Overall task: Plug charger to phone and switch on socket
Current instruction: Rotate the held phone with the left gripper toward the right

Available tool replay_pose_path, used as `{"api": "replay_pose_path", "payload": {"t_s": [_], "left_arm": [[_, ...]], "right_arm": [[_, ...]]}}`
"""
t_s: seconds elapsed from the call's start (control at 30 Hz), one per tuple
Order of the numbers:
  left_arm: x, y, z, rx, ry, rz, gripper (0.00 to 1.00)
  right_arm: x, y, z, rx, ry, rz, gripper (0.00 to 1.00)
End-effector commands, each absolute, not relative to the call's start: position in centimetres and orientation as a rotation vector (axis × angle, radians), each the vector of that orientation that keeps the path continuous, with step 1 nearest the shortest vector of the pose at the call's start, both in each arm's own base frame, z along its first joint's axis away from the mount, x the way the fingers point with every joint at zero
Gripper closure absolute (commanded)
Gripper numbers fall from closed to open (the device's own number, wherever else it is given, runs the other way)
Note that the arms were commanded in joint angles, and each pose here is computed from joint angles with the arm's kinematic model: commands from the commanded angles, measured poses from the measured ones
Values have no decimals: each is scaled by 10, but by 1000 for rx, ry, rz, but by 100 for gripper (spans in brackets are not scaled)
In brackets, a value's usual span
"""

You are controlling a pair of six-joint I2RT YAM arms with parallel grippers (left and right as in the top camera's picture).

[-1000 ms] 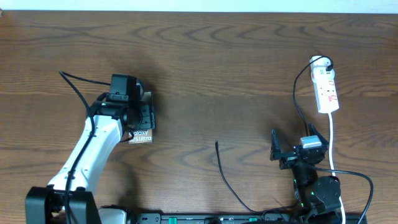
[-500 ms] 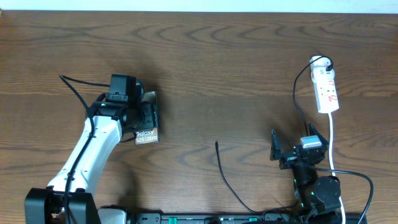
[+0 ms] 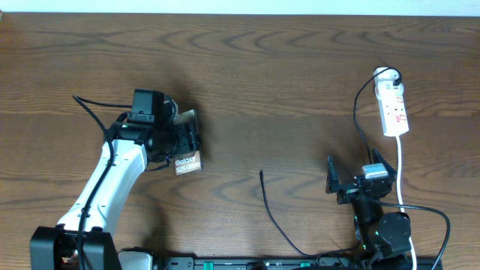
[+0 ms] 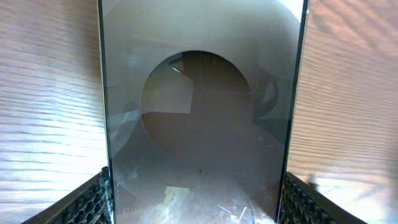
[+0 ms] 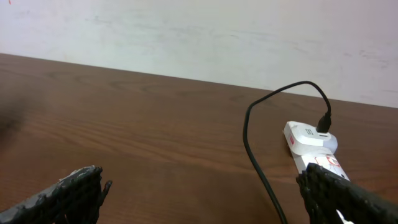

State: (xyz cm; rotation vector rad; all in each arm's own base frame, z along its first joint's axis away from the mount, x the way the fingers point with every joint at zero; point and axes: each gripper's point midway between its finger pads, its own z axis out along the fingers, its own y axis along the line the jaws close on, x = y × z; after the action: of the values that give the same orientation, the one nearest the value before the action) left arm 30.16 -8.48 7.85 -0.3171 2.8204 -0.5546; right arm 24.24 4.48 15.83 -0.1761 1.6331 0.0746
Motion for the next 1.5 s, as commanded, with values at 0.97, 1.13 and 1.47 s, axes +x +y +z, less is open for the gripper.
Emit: {"api": "replay_pose_path", "payload": {"t_s": [0.97,1.13,1.47], "left_arm": [[299,-151,133,-1032,2689,-1346,93],[296,-157,139,-1070,2689,-1426,93],[289,-168,151,-1203,2682,-1580,93]], "right_arm": [[242,45,158,-184,1629,69,1],[242,45,158,-184,1629,69,1],[242,45,158,-184,1629,69,1]]}}
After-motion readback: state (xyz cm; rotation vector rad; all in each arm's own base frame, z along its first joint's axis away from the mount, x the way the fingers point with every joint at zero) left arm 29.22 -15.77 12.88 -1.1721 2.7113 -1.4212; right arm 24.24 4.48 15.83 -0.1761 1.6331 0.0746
